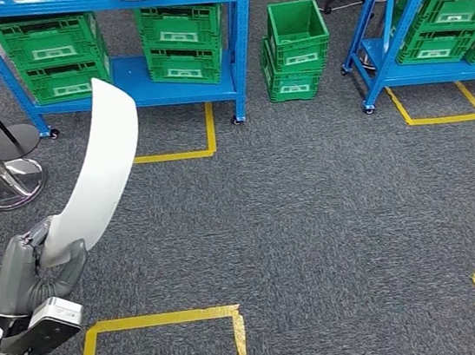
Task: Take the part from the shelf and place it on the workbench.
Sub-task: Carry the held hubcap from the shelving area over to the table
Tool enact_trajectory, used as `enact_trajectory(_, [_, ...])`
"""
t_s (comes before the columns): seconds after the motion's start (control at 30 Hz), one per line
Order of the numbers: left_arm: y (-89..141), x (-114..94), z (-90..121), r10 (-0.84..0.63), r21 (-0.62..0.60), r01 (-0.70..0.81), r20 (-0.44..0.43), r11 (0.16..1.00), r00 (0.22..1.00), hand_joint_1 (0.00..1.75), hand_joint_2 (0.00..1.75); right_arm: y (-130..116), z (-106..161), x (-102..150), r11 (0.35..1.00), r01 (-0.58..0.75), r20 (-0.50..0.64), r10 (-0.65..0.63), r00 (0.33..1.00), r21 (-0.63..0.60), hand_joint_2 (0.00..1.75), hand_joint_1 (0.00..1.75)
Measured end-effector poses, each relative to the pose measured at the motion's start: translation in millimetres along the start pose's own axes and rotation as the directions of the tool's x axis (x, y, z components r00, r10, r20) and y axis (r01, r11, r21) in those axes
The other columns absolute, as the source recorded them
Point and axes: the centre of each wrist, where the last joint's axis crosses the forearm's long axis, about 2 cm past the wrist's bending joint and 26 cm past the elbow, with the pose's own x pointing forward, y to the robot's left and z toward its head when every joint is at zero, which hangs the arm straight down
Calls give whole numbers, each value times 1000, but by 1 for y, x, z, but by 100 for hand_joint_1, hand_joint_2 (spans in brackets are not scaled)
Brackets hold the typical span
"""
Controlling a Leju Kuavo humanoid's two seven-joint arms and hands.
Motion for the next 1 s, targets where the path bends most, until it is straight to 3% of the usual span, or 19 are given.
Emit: enact_trajectory(1.0, [3, 9, -3, -5, -5, 5, -1, 1000, 1000, 175, 175, 0, -3, 7, 1000, -12, 15, 12, 1000, 22, 0, 0])
